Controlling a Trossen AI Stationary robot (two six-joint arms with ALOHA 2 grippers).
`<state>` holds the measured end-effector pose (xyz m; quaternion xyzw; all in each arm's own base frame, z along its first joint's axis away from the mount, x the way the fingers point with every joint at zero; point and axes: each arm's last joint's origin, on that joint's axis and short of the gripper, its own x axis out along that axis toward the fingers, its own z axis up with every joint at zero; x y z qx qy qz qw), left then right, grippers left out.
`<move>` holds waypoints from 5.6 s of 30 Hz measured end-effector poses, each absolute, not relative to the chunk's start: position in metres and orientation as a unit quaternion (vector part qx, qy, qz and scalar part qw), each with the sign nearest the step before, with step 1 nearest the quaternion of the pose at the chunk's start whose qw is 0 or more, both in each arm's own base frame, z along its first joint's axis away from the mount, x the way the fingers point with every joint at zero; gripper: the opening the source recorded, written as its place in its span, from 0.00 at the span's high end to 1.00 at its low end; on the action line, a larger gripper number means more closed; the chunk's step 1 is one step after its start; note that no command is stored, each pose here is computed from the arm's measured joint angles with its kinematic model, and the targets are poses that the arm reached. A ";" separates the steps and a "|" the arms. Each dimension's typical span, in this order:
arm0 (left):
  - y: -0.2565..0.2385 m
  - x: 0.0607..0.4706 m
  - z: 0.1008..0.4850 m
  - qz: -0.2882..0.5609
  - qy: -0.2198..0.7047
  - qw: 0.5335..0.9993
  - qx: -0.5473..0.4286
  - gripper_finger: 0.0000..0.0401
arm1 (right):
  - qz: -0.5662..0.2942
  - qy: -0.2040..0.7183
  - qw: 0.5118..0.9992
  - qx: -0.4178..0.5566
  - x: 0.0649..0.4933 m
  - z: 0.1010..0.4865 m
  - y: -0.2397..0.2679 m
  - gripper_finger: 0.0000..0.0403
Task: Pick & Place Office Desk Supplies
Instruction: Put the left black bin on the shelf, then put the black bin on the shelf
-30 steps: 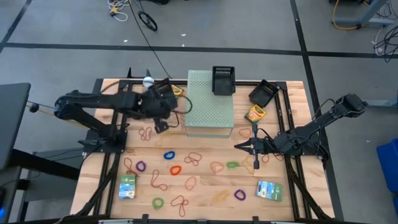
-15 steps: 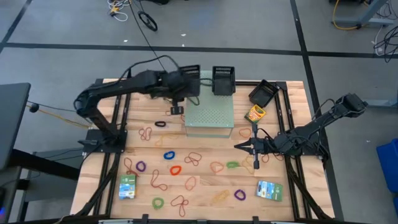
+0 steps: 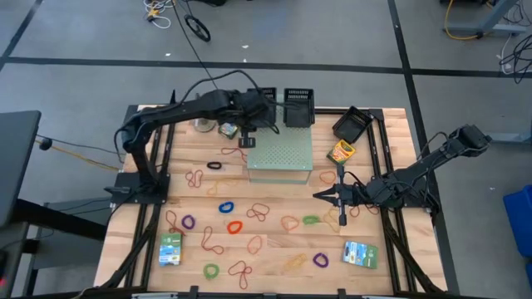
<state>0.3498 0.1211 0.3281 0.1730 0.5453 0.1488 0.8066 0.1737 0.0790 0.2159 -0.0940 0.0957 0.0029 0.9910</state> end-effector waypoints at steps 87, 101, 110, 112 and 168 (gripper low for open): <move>0.025 0.197 0.245 0.121 0.135 0.983 0.019 0.98 | -0.020 0.081 0.994 -0.075 0.174 0.219 0.078 0.99; 0.041 0.150 0.181 0.097 -0.023 0.995 -0.017 0.98 | -0.165 0.056 0.984 -0.023 0.173 0.223 0.070 0.99; 0.045 0.149 0.180 0.149 -0.022 0.988 -0.015 0.98 | -0.245 0.031 0.968 0.028 0.174 0.226 0.062 0.97; 0.045 0.149 0.179 0.151 -0.020 0.988 -0.015 0.98 | -0.281 0.021 0.959 0.040 0.174 0.228 0.054 0.98; 0.045 0.149 0.179 0.153 -0.019 0.988 -0.015 0.98 | -0.629 0.258 0.543 0.492 0.101 0.188 -0.139 0.72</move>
